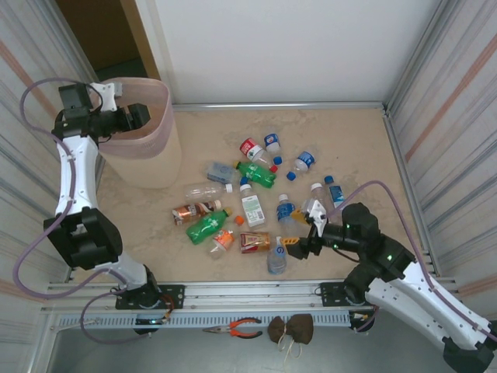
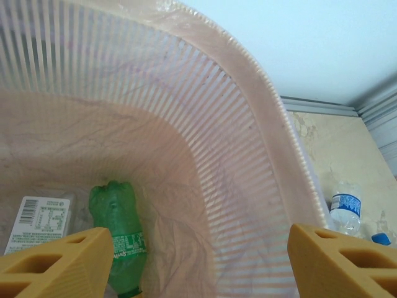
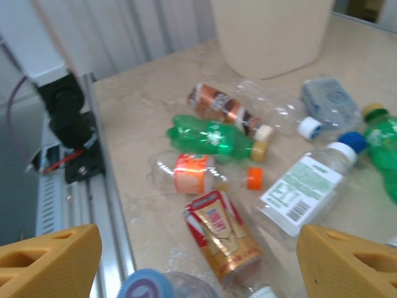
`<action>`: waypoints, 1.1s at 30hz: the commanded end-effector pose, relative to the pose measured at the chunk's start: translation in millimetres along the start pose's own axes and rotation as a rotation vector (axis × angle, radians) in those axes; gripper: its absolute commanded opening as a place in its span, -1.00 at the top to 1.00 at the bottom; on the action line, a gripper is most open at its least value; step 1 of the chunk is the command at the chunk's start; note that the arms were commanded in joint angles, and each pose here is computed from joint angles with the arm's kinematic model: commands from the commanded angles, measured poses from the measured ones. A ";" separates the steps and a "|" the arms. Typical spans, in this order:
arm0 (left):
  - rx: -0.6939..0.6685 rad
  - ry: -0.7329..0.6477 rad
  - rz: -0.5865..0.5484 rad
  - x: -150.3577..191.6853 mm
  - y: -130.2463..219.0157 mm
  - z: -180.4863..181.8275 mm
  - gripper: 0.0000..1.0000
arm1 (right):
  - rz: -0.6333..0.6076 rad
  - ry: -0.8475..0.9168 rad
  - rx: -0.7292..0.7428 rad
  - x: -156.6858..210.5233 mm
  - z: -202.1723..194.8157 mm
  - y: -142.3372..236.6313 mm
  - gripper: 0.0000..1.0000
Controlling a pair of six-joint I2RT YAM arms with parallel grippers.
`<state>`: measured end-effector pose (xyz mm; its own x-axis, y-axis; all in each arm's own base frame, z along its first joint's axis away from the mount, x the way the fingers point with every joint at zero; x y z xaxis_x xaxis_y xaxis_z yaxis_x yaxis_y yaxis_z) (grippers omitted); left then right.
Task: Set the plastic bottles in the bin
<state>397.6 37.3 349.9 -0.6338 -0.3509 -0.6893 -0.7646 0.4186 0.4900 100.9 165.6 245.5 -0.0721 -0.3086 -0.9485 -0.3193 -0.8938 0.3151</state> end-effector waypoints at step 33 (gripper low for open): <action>0.050 0.019 -0.060 -3.7 11.0 -1.2 -0.48 | -0.019 0.092 -0.040 46.2 28.7 -28.7 0.29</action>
<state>398.7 43.6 341.5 -0.6291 -0.3987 -0.6673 -0.7703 0.4350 0.4663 81.6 184.4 185.2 0.0049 -0.3350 -0.9422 -0.2934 -0.9012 0.3189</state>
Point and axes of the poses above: each hand's point on the last joint's axis, 136 mm out from that joint toward the fingers, its own y axis back along the fingers, its own z axis along the line the jaws close on, x = y × z, the point moved 6 cm from there along y, back along the fingers, and after that the axes turned 11 degrees about y, right-handed, at the moved point
